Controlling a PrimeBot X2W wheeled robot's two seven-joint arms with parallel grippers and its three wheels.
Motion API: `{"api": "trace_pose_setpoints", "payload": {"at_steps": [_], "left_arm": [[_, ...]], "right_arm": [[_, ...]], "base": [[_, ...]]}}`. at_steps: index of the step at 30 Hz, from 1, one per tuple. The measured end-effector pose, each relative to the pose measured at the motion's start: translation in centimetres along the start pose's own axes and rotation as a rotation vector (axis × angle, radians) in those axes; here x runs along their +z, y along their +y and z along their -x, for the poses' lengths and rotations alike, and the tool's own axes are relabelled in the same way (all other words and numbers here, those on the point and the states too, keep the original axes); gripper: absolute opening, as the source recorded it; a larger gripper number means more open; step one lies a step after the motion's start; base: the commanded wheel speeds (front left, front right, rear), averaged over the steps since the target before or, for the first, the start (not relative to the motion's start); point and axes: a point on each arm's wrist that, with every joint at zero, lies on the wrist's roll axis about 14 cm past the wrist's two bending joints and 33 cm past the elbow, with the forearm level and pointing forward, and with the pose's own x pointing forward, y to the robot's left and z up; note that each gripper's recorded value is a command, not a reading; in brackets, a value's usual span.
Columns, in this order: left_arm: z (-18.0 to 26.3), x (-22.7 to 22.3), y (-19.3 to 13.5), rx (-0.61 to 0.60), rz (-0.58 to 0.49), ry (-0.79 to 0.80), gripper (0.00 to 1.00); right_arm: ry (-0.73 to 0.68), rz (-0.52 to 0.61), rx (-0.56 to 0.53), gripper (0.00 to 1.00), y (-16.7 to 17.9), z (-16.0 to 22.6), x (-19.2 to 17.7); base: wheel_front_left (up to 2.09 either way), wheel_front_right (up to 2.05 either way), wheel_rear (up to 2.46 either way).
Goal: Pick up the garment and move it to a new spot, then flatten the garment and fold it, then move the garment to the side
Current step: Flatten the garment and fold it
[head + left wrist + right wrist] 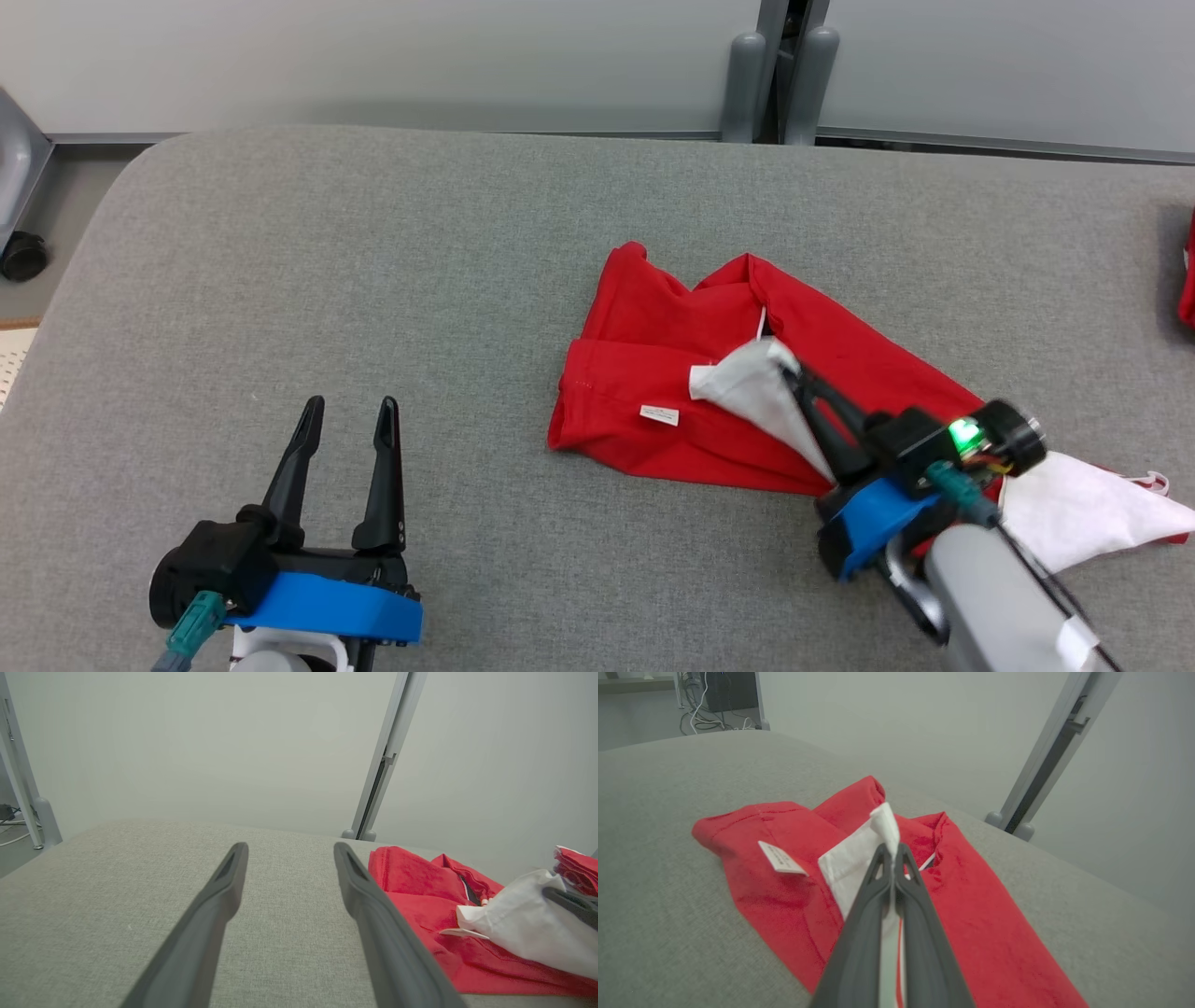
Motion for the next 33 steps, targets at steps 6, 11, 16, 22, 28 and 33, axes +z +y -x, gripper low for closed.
{"api": "trace_pose_setpoints", "payload": {"at_steps": [6,11,16,22,28,33], "left_arm": [[-0.2,-0.3,-0.4,-0.013,0.004,0.006,1.00],[-0.6,-0.5,-0.4,-0.017,0.007,0.011,1.00],[-0.8,-0.7,0.1,-0.004,0.009,0.017,1.00],[-1.0,-1.3,1.0,0.020,0.006,0.033,1.00],[-1.3,-1.7,1.4,0.031,0.003,0.042,1.00],[-1.5,-1.5,1.1,0.025,0.003,0.036,1.00]], "right_arm": [[-0.109,0.105,-0.164,0.00,-8.2,-0.4,5.2],[-0.139,0.185,-0.246,0.00,-13.2,-1.3,8.4],[-0.099,0.240,-0.290,0.00,-16.9,-2.8,9.2],[-0.055,0.234,-0.320,0.00,-19.5,-5.1,8.9],[0.004,0.196,-0.354,1.00,-21.0,-6.3,7.0],[-0.030,0.179,-0.379,1.00,-21.6,-5.8,7.1]], "base": [[0.00,0.00,0.00],[0.00,0.00,0.00],[0.00,0.00,0.00],[0.00,0.00,0.00],[0.00,0.00,0.00],[0.00,0.00,0.00]]}}
